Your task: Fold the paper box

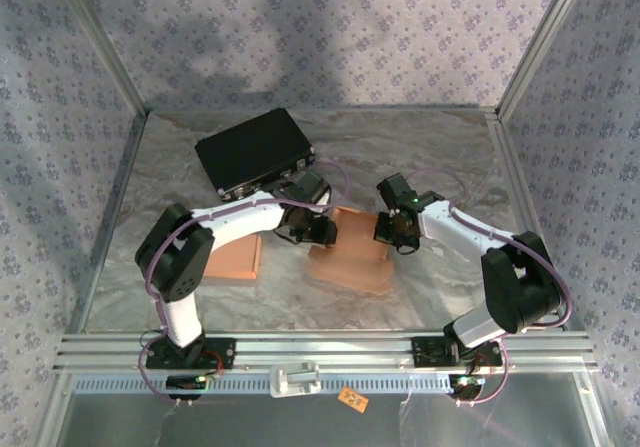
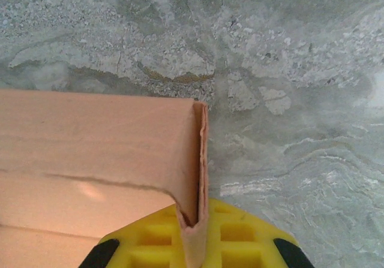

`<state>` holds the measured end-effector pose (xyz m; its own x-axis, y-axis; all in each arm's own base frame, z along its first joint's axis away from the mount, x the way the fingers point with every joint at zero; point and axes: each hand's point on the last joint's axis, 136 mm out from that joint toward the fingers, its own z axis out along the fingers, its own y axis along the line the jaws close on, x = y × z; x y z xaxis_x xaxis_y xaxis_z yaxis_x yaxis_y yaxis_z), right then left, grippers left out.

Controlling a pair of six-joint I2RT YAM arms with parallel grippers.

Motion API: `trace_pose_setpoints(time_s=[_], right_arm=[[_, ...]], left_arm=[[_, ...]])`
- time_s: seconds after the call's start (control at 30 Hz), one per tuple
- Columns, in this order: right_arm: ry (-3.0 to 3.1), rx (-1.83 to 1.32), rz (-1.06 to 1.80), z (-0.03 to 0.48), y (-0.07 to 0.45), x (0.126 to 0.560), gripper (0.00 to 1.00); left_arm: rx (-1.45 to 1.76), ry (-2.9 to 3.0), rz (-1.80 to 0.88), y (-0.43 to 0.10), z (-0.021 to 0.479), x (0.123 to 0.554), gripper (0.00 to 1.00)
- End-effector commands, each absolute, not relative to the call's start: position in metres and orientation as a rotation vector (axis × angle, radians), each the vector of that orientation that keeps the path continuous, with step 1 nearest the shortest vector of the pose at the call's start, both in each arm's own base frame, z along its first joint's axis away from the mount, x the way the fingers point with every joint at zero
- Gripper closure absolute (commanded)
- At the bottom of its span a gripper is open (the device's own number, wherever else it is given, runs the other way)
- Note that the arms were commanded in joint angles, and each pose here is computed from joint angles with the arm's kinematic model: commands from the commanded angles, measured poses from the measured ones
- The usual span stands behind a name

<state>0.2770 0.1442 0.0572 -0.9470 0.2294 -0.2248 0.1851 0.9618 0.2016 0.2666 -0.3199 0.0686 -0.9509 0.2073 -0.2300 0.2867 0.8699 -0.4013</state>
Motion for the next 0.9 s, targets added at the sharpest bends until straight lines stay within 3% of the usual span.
trace_pose_setpoints(time_s=[0.0,0.17,0.37,0.87], right_arm=[[2.898,0.288,0.288,0.054,0.140,0.271,1.00],[2.915,0.224,0.381,0.049,0.139,0.277,1.00],[2.929,0.192,0.396,0.044,0.139,0.277,1.00],[2.987,0.156,0.380,0.029,0.145,0.272,1.00]], left_arm=[[0.444,2.696,-0.991,-0.344,0.115,0.275,0.53],[0.459,2.632,-1.351,-0.344,0.128,0.269,0.54],[0.462,2.706,-1.423,-0.341,0.101,0.257,0.68],[0.407,2.752,-1.416,-0.335,0.073,0.245,0.70]])
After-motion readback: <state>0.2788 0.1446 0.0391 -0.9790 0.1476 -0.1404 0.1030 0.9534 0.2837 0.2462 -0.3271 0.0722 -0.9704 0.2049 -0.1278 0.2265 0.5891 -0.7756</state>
